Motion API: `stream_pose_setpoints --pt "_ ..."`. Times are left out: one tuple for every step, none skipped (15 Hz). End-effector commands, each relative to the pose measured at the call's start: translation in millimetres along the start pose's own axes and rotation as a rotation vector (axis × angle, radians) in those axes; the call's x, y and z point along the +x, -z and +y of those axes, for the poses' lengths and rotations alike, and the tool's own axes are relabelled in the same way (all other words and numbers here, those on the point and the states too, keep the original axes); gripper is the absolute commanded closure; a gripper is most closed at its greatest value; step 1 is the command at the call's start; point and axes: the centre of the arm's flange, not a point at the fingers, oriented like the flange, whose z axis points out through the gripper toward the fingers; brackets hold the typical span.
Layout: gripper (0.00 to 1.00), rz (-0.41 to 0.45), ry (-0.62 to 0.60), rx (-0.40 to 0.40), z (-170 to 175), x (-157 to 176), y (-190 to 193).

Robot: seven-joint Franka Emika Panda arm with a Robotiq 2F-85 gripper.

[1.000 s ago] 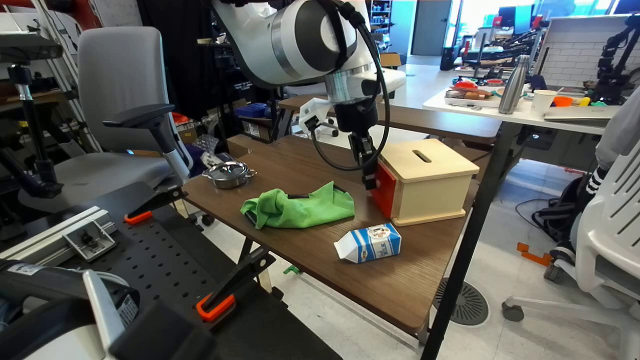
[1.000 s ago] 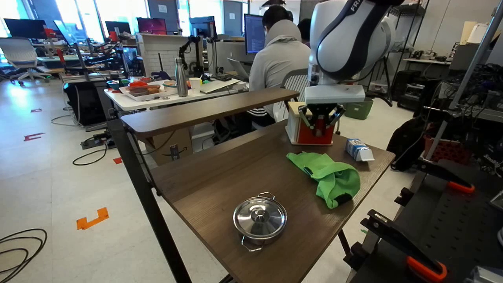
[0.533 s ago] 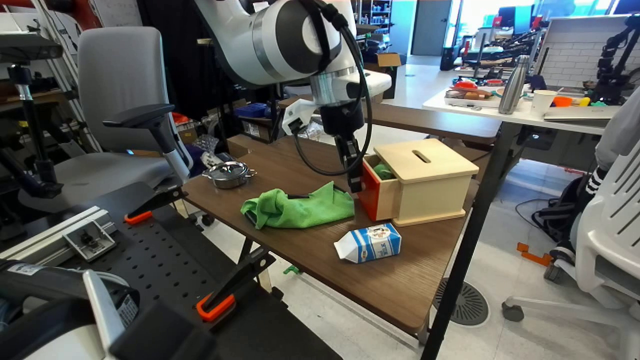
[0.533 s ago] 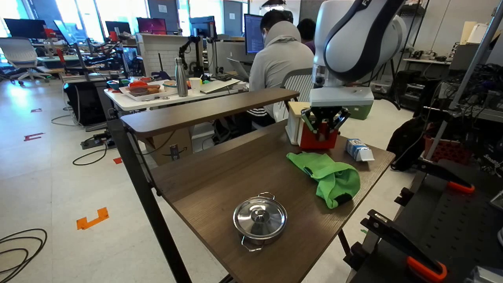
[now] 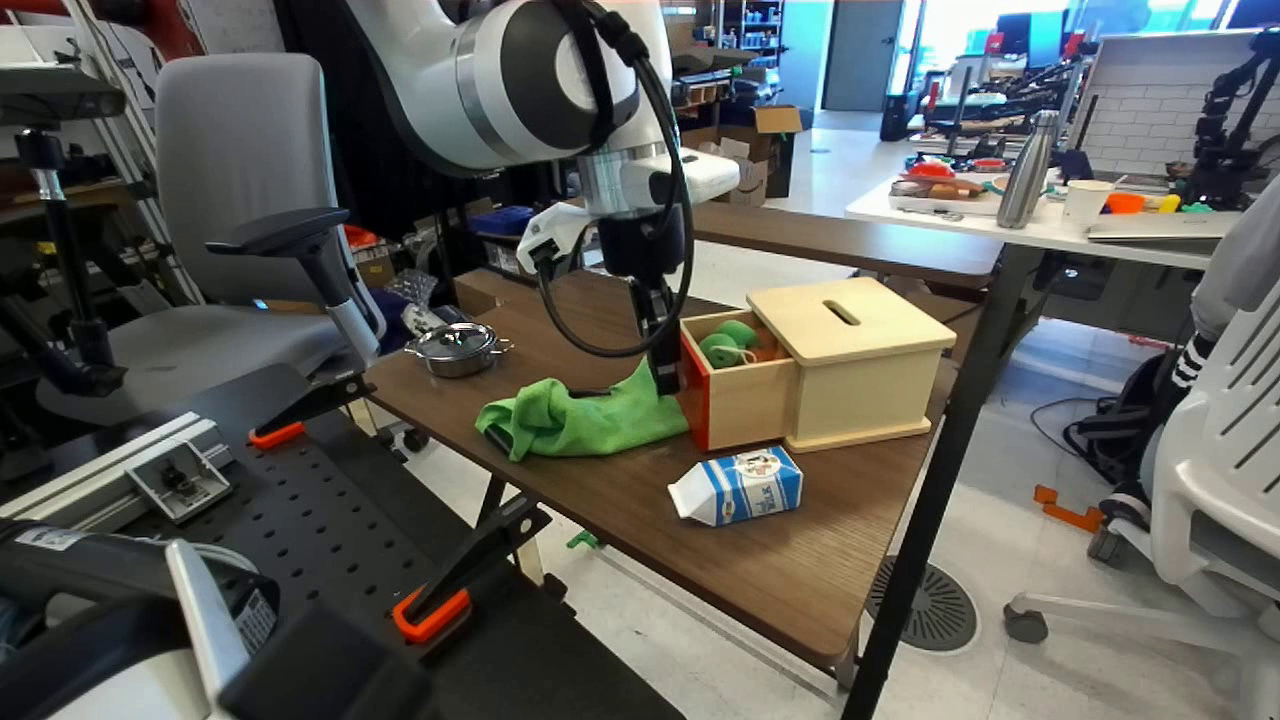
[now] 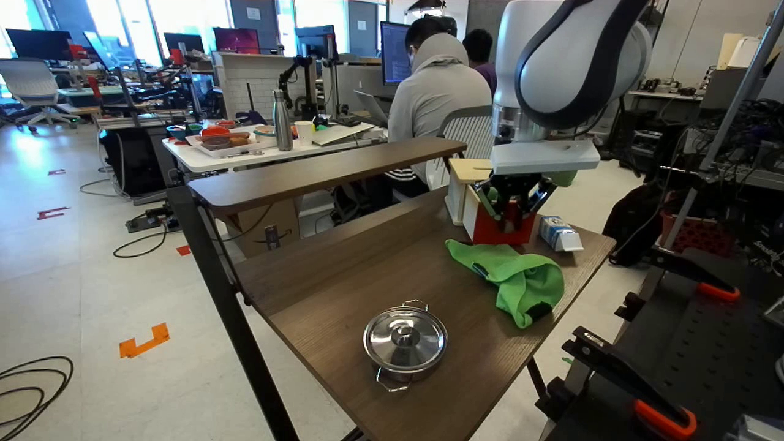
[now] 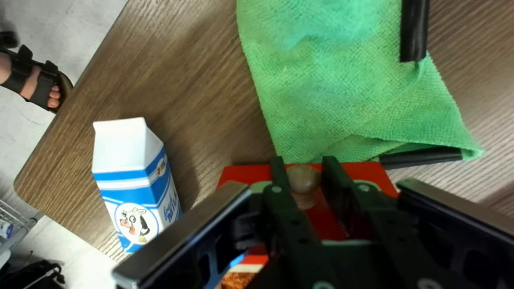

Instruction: Open the drawer and pick the green stuffed animal and put it on the table

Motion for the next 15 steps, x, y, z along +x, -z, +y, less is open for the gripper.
stream_pose_setpoints --pt "0.41 -0.01 0.057 0.029 -4 -17 15" --pt "0.34 -0.012 0.066 0.031 -6 -19 16" --pt "0.26 -0.017 0.075 0.032 -7 -21 17" --pt "0.2 -0.024 0.079 0.032 -8 -22 18" --pt "0.12 -0.026 0.085 0.033 -9 -23 20" --pt "0.05 -0.027 0.085 0.031 -8 -24 24" --pt "0.0 -0.026 0.082 0.029 -6 -24 30" --pt "0.0 -0.017 0.079 0.029 -3 -24 35" --pt "0.0 -0.004 0.07 0.032 1 -23 44" --pt "0.0 0.007 0.065 0.036 5 -19 51" --pt "0.0 0.027 0.053 0.037 10 -13 59" --pt "0.0 0.047 0.043 0.036 15 -6 65" --pt "0.0 0.061 0.031 0.035 19 3 68" --pt "0.0 0.078 0.017 0.034 23 9 71" --pt "0.0 0.082 0.006 0.039 25 16 71"
